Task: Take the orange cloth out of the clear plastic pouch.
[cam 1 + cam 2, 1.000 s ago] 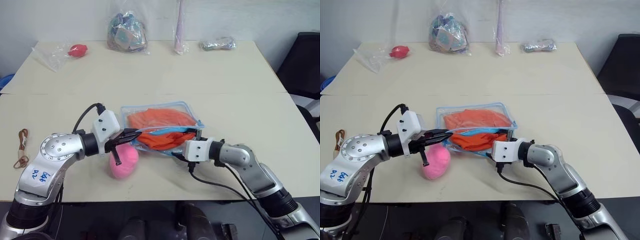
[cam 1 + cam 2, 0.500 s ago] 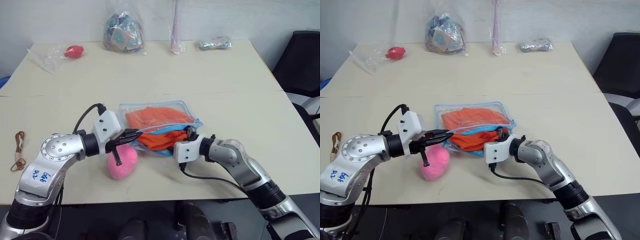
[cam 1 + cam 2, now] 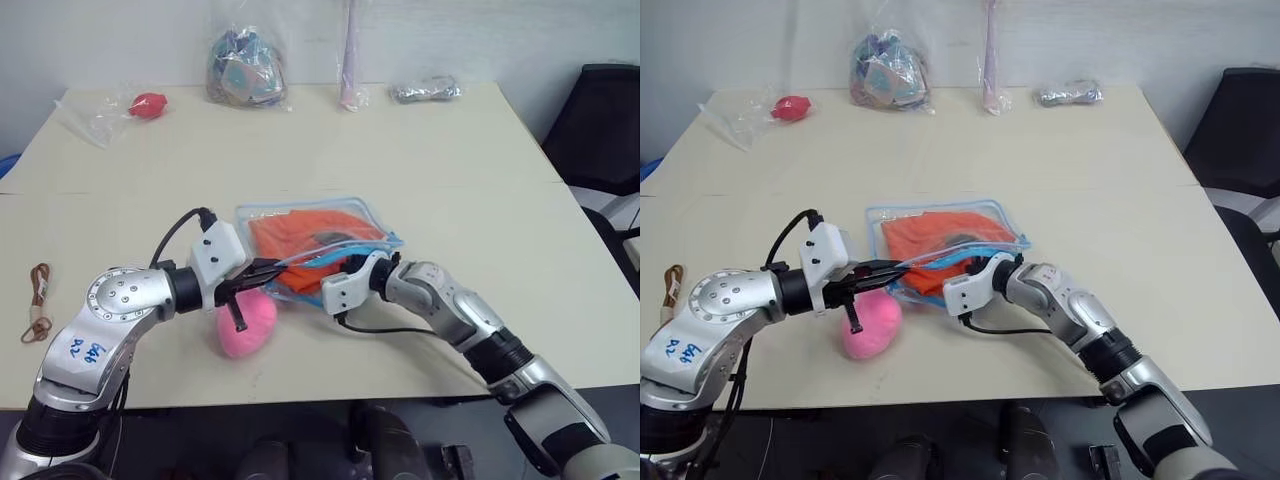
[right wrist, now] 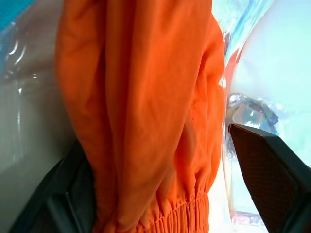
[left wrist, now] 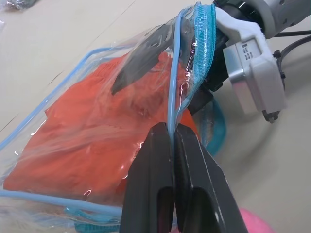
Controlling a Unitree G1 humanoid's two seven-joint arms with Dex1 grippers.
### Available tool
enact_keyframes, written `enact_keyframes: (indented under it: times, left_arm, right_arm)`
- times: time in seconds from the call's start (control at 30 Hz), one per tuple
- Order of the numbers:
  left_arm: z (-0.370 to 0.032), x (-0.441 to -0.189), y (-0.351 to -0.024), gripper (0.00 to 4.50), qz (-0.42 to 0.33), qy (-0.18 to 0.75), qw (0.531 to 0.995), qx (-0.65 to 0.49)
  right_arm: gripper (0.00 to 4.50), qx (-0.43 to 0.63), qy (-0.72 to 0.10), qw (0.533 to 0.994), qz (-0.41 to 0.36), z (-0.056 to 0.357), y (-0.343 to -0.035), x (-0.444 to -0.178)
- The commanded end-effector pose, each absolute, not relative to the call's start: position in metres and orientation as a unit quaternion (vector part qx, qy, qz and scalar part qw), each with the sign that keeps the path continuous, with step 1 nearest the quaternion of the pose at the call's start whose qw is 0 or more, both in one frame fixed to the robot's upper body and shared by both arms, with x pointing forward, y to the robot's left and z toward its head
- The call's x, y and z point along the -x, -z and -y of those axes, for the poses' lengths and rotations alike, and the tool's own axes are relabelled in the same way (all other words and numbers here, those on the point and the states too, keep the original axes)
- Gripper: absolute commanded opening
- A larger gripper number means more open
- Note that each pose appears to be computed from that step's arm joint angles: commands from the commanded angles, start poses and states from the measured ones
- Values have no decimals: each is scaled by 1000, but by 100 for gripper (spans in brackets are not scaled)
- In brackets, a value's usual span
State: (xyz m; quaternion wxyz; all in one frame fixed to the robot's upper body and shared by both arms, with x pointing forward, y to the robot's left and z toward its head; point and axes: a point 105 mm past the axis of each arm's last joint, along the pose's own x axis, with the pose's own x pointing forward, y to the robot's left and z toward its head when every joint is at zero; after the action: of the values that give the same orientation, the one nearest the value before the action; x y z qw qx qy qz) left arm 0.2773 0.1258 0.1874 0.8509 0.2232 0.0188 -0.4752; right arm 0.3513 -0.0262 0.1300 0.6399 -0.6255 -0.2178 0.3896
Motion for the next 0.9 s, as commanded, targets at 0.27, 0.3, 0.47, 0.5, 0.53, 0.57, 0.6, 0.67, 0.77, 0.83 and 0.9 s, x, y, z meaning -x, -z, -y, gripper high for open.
enact_keyframes:
  times: [0.27,0.3,0.47,0.5,0.53,0.57,0.6,0.67,0.77,0.83,0.9]
  left_arm:
    - [-123,-282,-204,0,10,464,860,-211]
    - [-122,-283,-206,0,12,463,862,-207]
    - [-117,-288,-213,0,21,463,865,-191]
    - [-116,-289,-213,0,21,463,866,-190]
    - [-115,-290,-214,0,22,463,866,-189]
    - [-114,-291,-214,0,24,464,865,-188]
    - [-113,-292,-215,0,26,465,865,-187]
    - [-110,-294,-217,0,29,467,864,-187]
    - [-109,-297,-215,0,27,467,863,-193]
    - [-109,-299,-210,0,19,466,860,-205]
    - [-110,-301,-203,0,12,465,858,-217]
  right_arm:
    - [46,630,-429,630,149,43,-94,-345]
    - [14,633,-433,624,147,43,-92,-343]
    - [2,665,-477,552,160,38,-81,-328]
    - [2,667,-479,546,164,37,-81,-326]
    - [2,669,-481,540,170,36,-82,-325]
    - [2,672,-481,535,175,36,-83,-325]
    - [2,675,-483,528,178,36,-84,-325]
    - [2,681,-487,514,189,36,-86,-323]
    - [2,683,-485,498,226,32,-97,-320]
    - [2,685,-467,493,266,31,-114,-318]
    - [2,681,-452,496,293,35,-132,-315]
